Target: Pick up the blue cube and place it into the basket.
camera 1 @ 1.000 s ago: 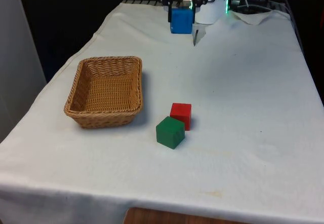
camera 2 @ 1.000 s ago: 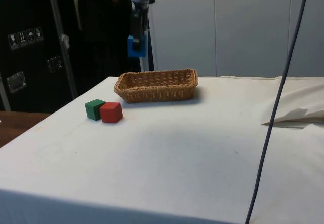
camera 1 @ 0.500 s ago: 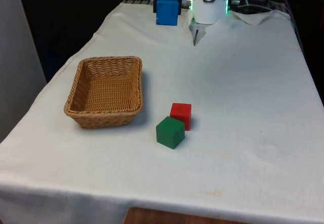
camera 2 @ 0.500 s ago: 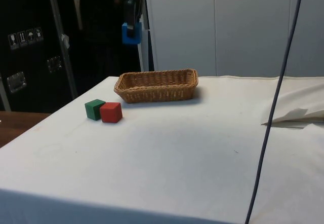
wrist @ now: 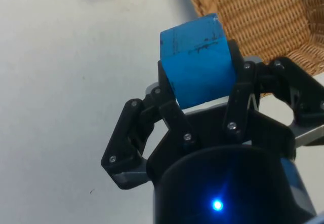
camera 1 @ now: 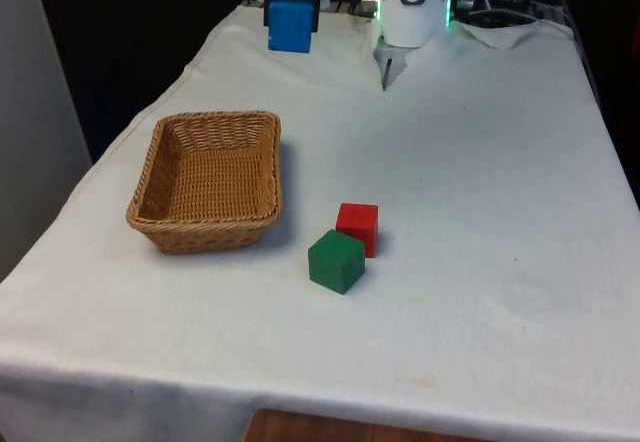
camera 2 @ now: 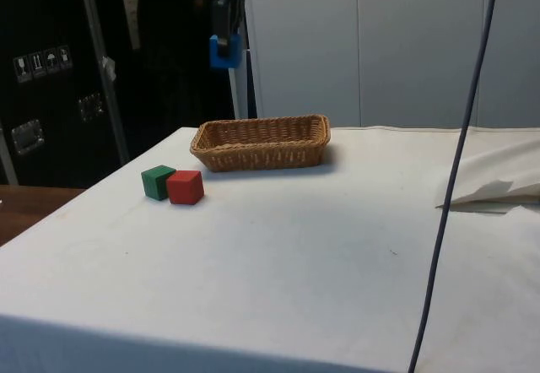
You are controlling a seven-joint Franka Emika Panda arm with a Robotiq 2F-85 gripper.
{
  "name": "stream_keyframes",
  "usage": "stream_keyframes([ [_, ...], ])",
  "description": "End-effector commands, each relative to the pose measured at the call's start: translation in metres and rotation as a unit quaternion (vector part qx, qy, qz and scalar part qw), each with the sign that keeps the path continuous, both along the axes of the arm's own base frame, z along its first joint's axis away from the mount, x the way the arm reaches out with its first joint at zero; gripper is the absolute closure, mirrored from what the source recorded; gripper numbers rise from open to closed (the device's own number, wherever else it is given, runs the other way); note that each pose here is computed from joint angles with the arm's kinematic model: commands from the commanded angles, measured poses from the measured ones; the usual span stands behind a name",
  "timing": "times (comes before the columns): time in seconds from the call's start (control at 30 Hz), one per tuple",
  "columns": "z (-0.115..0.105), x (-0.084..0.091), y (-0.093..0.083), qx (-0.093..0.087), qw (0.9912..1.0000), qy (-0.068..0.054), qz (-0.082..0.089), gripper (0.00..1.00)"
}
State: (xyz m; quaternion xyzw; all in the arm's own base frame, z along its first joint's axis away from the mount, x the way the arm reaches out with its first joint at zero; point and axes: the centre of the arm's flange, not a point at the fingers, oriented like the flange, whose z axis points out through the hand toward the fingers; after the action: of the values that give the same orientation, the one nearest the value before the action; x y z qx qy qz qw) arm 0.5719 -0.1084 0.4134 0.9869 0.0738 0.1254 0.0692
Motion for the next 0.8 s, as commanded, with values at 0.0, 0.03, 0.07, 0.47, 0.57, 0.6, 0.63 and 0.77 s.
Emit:
stream_keyframes([
  [0.0, 0.000, 0.001, -0.006, 0.002, 0.99999, 0.002, -0.001, 0.99],
  [0.03, 0.000, 0.002, -0.008, 0.001, 1.00000, 0.002, -0.002, 0.99],
  [0.07, 0.000, 0.001, -0.006, -0.001, 1.00000, 0.000, -0.003, 0.99],
  [0.47, -0.011, 0.002, -0.044, 0.001, 0.99987, 0.009, -0.013, 0.99],
  [0.57, -0.016, 0.002, -0.057, 0.000, 0.99978, 0.014, -0.016, 0.99],
  [0.6, -0.018, 0.002, -0.060, 0.000, 0.99975, 0.015, -0.016, 0.99],
  [0.63, -0.018, 0.003, -0.063, -0.001, 0.99975, 0.015, -0.016, 0.99],
  [0.77, -0.022, 0.003, -0.072, -0.003, 0.99965, 0.018, -0.019, 0.99],
])
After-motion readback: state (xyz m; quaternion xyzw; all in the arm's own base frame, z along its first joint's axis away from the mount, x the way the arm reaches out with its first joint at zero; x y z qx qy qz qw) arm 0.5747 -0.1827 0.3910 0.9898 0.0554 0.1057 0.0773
